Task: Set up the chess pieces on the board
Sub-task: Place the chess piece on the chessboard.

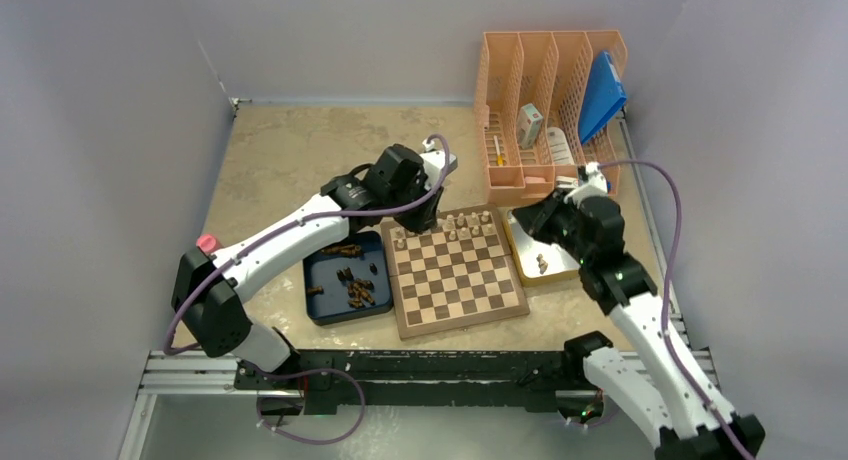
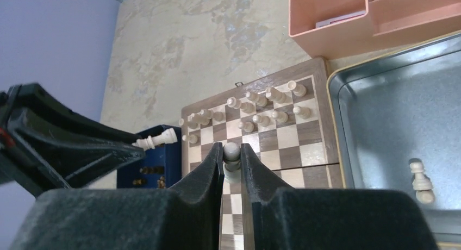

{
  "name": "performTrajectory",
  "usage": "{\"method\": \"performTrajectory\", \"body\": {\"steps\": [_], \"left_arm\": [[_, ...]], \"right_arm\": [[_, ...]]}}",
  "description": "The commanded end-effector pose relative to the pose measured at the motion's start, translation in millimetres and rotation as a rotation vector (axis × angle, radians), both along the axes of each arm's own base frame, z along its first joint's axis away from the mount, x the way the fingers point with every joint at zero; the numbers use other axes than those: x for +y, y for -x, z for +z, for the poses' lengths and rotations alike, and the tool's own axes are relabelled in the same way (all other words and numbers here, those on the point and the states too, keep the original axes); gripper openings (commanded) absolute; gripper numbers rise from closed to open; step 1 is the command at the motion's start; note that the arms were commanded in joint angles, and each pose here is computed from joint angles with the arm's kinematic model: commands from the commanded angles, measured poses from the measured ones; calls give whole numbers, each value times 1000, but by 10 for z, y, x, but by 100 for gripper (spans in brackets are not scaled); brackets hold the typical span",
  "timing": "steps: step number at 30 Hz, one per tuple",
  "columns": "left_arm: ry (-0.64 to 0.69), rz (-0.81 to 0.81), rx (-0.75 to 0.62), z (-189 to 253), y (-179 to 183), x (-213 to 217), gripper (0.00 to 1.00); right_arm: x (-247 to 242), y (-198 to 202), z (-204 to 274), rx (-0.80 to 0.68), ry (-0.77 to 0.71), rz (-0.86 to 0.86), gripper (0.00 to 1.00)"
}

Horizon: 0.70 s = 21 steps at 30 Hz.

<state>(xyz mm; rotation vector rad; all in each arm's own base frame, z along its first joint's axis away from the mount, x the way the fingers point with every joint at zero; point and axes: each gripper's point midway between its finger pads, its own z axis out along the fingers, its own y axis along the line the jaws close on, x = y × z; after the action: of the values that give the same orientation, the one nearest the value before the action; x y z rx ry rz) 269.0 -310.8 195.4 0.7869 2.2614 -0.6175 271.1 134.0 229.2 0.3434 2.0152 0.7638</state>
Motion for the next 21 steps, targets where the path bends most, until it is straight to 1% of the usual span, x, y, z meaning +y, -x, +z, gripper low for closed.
{"method": "performTrajectory", "body": {"steps": [1, 3, 5, 9, 14, 17, 21], "left_arm": [[-63, -88, 0, -90, 84, 107, 0], [-97, -107, 12, -173, 84, 123, 0], [-136, -117, 31, -238, 42, 114, 0], [-230, -143, 117, -306, -12, 88, 0], [-259, -168, 62, -290, -311, 12, 0], [-316, -191, 47, -361, -470, 28, 0], [-342, -220, 47, -420, -637, 69, 0]], "right_arm": [[-52, 79, 147, -248, 34, 29, 0], [-6, 155, 229, -312, 2, 56, 0], [15, 194, 234, -328, -5, 70, 0], [63, 220, 281, -344, 14, 105, 0], [54, 183, 198, -340, 14, 89, 0], [63, 123, 127, -330, 41, 90, 0], [49, 102, 123, -336, 46, 78, 0]]}}
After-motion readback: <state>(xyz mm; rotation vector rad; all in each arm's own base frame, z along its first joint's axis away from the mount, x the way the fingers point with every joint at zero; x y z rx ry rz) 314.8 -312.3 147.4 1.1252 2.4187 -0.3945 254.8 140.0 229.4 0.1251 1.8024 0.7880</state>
